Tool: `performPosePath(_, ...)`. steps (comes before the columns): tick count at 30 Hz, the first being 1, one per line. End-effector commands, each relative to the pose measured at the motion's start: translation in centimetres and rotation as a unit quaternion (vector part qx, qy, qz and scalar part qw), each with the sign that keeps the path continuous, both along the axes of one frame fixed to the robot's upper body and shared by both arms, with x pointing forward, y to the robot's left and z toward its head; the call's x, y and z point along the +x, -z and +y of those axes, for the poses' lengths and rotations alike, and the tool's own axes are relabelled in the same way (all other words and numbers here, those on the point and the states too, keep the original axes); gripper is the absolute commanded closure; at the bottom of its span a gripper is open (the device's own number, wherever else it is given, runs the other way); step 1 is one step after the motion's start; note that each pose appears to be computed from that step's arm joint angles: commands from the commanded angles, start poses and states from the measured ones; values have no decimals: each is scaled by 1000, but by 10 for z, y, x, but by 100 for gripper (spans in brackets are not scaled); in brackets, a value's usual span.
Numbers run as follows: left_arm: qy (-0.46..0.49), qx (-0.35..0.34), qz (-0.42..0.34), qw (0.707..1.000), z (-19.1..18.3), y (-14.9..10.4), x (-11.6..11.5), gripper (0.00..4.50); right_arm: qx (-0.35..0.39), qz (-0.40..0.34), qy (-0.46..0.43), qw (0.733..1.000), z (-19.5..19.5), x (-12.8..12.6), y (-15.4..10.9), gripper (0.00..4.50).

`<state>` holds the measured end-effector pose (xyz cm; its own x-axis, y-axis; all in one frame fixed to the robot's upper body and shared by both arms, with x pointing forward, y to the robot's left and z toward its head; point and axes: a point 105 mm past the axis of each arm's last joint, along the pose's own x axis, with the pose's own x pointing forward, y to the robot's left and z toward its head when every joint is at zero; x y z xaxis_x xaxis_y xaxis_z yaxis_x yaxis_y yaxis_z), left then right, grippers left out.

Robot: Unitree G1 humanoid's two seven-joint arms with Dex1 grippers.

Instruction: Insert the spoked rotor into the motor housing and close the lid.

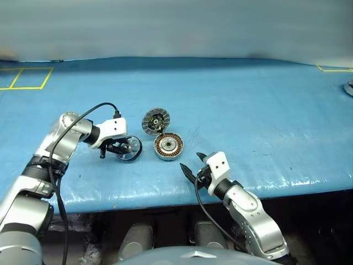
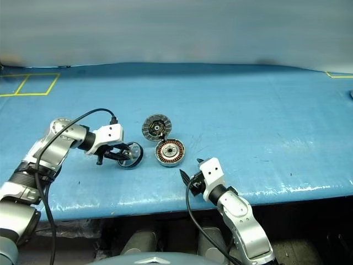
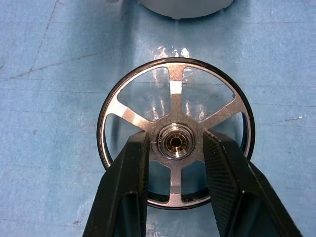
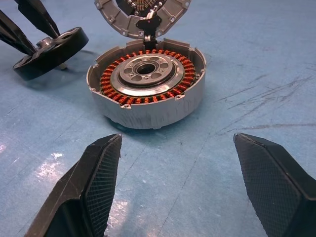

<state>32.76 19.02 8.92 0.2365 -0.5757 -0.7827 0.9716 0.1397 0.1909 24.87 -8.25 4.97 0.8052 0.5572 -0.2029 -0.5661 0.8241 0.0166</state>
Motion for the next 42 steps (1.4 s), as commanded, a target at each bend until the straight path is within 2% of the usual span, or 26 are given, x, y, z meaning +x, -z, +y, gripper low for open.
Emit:
performPosePath(1,21,-11,21,999,3,-13,-15,323,2,-14,-4,1000,1,-1,-7,69)
performPosePath(8,89,-92,36,991,-30,-51,-48,323,32,-43,6,999,-7,-3,-15,69)
performPosePath(13,92,-150,-9,984,-61,-69,-42,323,35,-42,-13,998,-7,-11,-8,69)
performPosePath(26,64,-128,-93,985,-110,-49,-8,323,28,-46,-8,999,-4,-10,-1,69)
performPosePath(33,51,-103,-110,987,-108,-41,4,323,27,-45,-4,999,-3,-10,-2,69)
performPosePath(42,58,-81,-92,991,-102,-33,2,323,27,-48,-5,998,-2,-6,-4,69)
